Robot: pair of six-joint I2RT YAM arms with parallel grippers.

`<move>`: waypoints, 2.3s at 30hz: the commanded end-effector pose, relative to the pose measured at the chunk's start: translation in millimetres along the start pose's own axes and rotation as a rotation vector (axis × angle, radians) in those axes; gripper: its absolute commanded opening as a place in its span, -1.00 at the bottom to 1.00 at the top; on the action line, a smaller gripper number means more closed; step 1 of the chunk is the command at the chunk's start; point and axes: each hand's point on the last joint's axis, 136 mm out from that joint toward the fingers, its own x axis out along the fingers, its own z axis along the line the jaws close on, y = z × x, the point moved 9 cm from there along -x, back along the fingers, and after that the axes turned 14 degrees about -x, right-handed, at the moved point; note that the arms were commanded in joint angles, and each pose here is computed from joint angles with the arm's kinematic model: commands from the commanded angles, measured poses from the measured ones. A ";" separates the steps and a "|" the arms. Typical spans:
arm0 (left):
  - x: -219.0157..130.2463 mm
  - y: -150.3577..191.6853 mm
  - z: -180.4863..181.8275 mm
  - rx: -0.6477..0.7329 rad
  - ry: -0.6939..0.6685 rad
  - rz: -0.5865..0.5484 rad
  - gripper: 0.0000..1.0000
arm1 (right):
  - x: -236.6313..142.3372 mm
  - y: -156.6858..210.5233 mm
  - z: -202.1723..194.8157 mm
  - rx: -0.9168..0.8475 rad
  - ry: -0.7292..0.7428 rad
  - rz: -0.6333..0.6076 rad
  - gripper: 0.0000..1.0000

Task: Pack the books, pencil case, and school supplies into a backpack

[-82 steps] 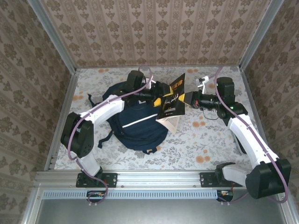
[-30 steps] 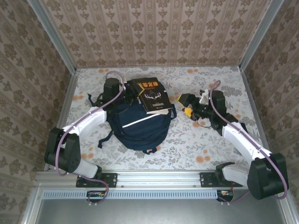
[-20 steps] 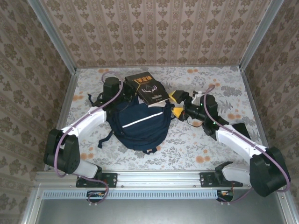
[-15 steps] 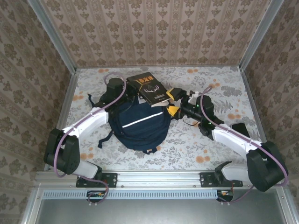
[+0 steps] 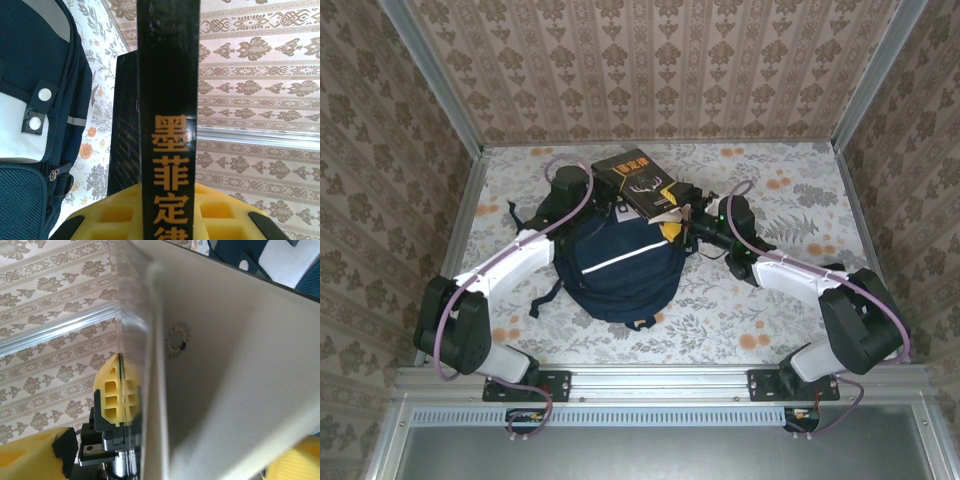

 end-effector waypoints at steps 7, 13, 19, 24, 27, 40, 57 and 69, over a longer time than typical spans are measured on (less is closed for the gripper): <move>-15.0 7.7 -31.3 -0.020 0.152 0.019 -0.80 | -0.7 -5.1 11.1 0.000 -0.047 -0.069 0.34; -15.3 7.4 -20.4 -0.012 0.113 0.030 -0.80 | -2.7 -11.3 17.5 -0.029 -0.056 -0.097 -0.12; -20.2 5.7 -4.1 -0.012 0.059 0.024 -0.78 | -5.3 -11.8 21.1 -0.064 -0.033 -0.102 -0.46; -28.9 3.0 5.5 0.014 0.004 0.008 -0.54 | -11.3 -12.8 18.3 -0.098 0.030 -0.123 -0.71; -34.1 1.3 11.8 0.049 -0.055 0.009 -0.08 | -22.2 -12.3 31.3 -0.164 0.034 -0.139 -0.84; -50.9 6.1 46.5 0.306 -0.355 0.142 0.72 | -92.7 -29.5 37.6 -0.527 0.361 -0.252 -0.93; -16.4 96.1 65.6 1.217 -0.864 0.490 0.58 | -168.1 -47.3 22.5 -0.602 0.576 -0.321 -0.92; 19.1 128.8 106.3 1.490 -1.091 0.591 0.36 | -171.3 -49.0 13.4 -0.567 0.587 -0.317 -0.92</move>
